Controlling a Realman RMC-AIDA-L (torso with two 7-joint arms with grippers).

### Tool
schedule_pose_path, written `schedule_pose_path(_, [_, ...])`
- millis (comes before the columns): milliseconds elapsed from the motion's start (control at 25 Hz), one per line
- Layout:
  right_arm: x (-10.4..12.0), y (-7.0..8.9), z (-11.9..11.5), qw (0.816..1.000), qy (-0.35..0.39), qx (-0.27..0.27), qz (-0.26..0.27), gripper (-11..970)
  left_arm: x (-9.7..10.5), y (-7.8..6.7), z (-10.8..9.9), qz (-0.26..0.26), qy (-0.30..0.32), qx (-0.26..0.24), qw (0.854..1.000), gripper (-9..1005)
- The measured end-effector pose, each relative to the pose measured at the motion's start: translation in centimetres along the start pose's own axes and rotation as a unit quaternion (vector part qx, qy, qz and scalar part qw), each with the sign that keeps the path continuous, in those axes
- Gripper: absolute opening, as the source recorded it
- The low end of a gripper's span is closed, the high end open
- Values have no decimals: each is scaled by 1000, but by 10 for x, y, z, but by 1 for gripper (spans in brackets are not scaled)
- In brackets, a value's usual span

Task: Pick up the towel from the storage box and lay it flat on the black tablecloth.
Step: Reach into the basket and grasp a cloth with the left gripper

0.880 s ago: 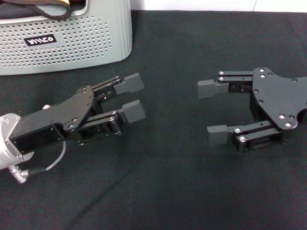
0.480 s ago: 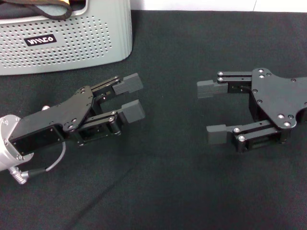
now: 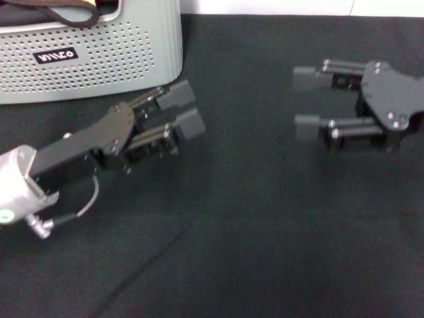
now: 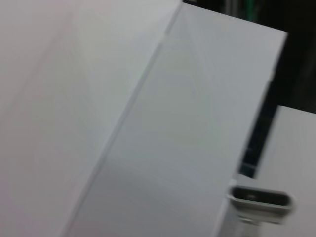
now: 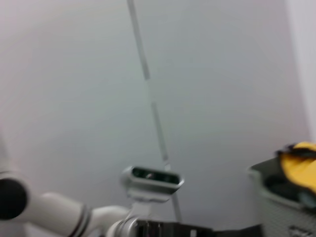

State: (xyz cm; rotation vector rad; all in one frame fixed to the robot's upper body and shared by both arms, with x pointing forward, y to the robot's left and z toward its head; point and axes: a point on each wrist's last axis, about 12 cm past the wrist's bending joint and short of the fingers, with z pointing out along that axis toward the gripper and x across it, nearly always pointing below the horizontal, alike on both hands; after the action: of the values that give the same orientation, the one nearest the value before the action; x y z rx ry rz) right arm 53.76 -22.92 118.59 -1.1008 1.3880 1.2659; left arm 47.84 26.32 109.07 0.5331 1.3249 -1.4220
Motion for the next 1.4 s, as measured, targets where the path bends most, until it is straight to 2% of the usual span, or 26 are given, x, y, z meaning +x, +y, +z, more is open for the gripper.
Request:
schedule_pose_path(200, [2, -10, -13, 998, -34, 53, -5, 870, -6, 17, 4, 9, -27, -64, 998, 813])
schedule_pose_path(400, [6, -16, -26, 993, -69, 95, -8, 870, -15, 29, 6, 15, -61, -107, 992, 813])
schedule_pose_path(640, [11, -21, -35, 988, -89, 126, -8, 870, -21, 49, -1, 27, -84, -194, 977, 814])
schedule_pose_path(880, [9, -25, -36, 987, -87, 138, -14, 870, -22, 51, -15, 86, -101, -243, 961, 814])
schedule_pose_path(1120, [7, -29, -36, 985, -84, 147, -18, 870, -18, 52, -39, 88, -132, -308, 938, 814])
schedule_pose_path(1400, [2, -35, -33, 985, -79, 153, -23, 870, -12, 57, -40, 97, -119, -335, 930, 814])
